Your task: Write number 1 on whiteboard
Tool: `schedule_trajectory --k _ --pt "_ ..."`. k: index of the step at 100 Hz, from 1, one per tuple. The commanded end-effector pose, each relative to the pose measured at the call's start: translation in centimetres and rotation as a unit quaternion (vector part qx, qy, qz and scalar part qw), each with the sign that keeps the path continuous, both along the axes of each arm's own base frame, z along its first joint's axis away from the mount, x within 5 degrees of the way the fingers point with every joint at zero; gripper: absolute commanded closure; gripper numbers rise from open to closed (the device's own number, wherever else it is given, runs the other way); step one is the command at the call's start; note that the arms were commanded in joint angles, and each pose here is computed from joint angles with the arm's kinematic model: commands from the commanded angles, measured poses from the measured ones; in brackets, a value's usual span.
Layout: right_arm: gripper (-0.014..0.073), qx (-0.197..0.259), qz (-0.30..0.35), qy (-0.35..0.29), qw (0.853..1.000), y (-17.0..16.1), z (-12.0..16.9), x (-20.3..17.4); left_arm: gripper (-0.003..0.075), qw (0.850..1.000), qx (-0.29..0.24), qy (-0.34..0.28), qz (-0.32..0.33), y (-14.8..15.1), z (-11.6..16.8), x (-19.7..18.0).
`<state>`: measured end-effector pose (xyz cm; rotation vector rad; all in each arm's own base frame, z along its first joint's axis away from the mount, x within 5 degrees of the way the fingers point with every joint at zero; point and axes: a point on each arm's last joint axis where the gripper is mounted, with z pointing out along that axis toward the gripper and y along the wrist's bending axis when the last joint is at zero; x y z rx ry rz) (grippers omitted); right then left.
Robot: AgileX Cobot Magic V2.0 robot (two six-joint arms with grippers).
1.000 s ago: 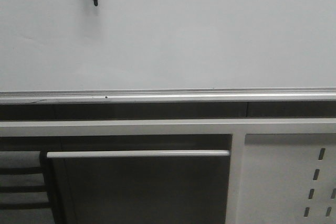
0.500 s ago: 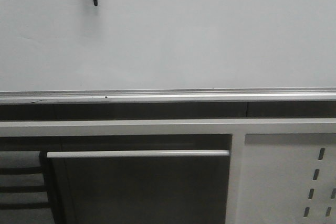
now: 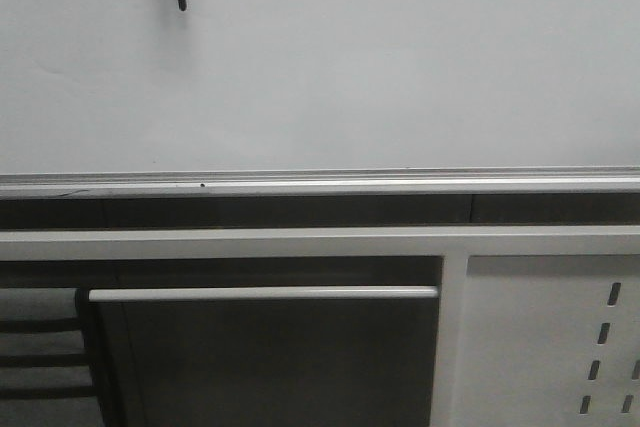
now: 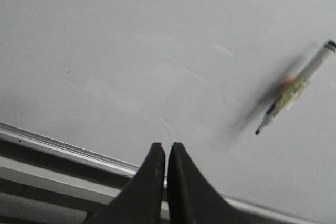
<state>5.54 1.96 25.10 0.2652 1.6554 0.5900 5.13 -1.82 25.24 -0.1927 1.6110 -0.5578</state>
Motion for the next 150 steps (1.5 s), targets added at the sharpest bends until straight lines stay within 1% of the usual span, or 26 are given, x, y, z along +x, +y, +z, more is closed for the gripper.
schedule_trajectory --k 1,6,12,17,27,30,35,38,42,44,46,50,52,53,54,57,62,67,73,80,92,104,119,126,130,150 --pt "0.0657 -0.032 0.006 0.014 0.999 0.1 3.0 0.9 0.0741 0.997 0.076 0.008 -0.004 -0.1 3.5 0.5" --pt "0.0657 -0.057 0.014 0.038 0.998 0.2 3.9 1.7 0.0741 0.992 0.121 0.016 -0.013 -0.2 4.9 0.9" --pt "0.0657 -0.085 0.017 0.06 0.994 0.2 4.9 2.8 0.0741 0.988 0.154 0.018 -0.024 -0.4 6.7 1.5" --pt "0.0657 -0.097 0.017 0.067 0.993 0.1 5.6 3.5 0.0741 0.987 0.153 0.026 -0.031 -0.5 7.6 2.2" --pt "0.0657 -0.099 0.017 0.07 0.992 0.1 6.7 4.5 0.074 0.989 0.135 0.035 -0.042 -0.8 8.8 3.1" --pt "0.0652 -0.108 0.019 0.069 0.992 0.2 6.9 4.6 0.074 0.989 0.135 0.033 -0.047 -0.9 9.0 3.3" --pt "0.062 -0.117 0.021 0.063 0.991 0.2 7.1 4.7 0.0734 0.988 0.141 0.032 -0.059 -1.2 9.2 3.7" --pt "0.0578 -0.118 0.021 0.061 0.991 0.2 7.2 4.7 0.0716 0.988 0.139 0.03 -0.068 -1.4 9.3 3.9" --pt "0.0519 -0.12 0.02 0.056 0.991 0.2 7.5 4.7 0.0673 0.986 0.144 0.025 -0.082 -1.6 9.3 4.2" --pt "0.0475 -0.121 0.021 0.055 0.991 0.2 7.5 4.7 0.0643 0.986 0.137 0.025 -0.088 -1.8 9.3 4.4" --pt "0.0427 -0.122 0.021 0.055 0.991 0.2 7.5 4.7 0.0621 0.986 0.14 0.022 -0.093 -1.9 9.3 4.5" --pt "0.0327 -0.123 0.021 0.054 0.991 0.2 7.5 4.7 0.0526 0.986 0.125 0.021 -0.106 -2.2 9.4 4.9" --pt "0.0281 -0.123 0.021 0.054 0.991 0.2 7.5 4.7 0.0495 0.986 0.126 0.02 -0.11 -2.2 9.3 5.0" --pt "0.0266 -0.123 0.021 0.054 0.991 0.2 7.5 4.7 0.0463 0.986 0.12 0.02 -0.112 -2.3 9.4 5.1" --pt "0.024 -0.123 0.021 0.054 0.991 0.2 7.5 4.7 0.0447 0.986 0.122 0.018 -0.114 -2.3 9.4 5.1" --pt "0.0198 -0.123 0.021 0.054 0.991 0.2 7.5 4.7 0.0366 0.986 0.114 0.018 -0.12 -2.5 9.4 5.4" --pt "0.0164 -0.124 0.021 0.054 0.991 0.2 7.5 4.7 0.0278 0.985 0.114 0.013 -0.128 -2.6 9.4 5.8" --pt "0.0169 -0.125 0.02 0.052 0.991 0.2 7.6 4.7 0.0241 0.983 0.116 0.005 -0.139 -2.9 9.5 6.0" --pt "0.0179 -0.124 0.02 0.051 0.991 0.2 7.6 4.7 0.0248 0.979 0.13 -0.007 -0.154 -3.2 9.5 6.4" --pt "0.0179 -0.12 0.019 0.049 0.991 0.2 7.6 4.7 0.0267 0.976 0.134 -0.017 -0.169 -3.5 9.5 6.8" --pt "0.0179 -0.116 0.016 0.044 0.992 0.1 7.7 4.7 0.0294 0.976 0.117 -0.025 -0.182 -3.8 9.5 7.6" --pt "0.0179 -0.115 0.013 0.04 0.993 0.1 7.8 4.8 0.03 0.974 0.108 -0.028 -0.199 -4.3 9.3 8.4" --pt "0.0179 -0.113 0.008 0.033 0.993 0.0 8.0 4.8 0.03 0.965 0.109 -0.017 -0.238 -5.9 8.5 9.6" --pt "0.0179 -0.113 0.007 0.032 0.993 0.0 8.0 4.8 0.03 0.964 0.117 -0.011 -0.237 -6.6 8.2 10.2" --pt "0.0179 -0.113 0.007 0.032 0.993 0.0 8.0 4.8 0.03 0.966 0.121 -0.004 -0.227 -6.9 8.1 10.6" --pt "0.0179 -0.113 0.007 0.032 0.993 0.0 8.0 4.8 0.03 0.968 0.161 -0.004 -0.195 -9.0 8.8 11.8"
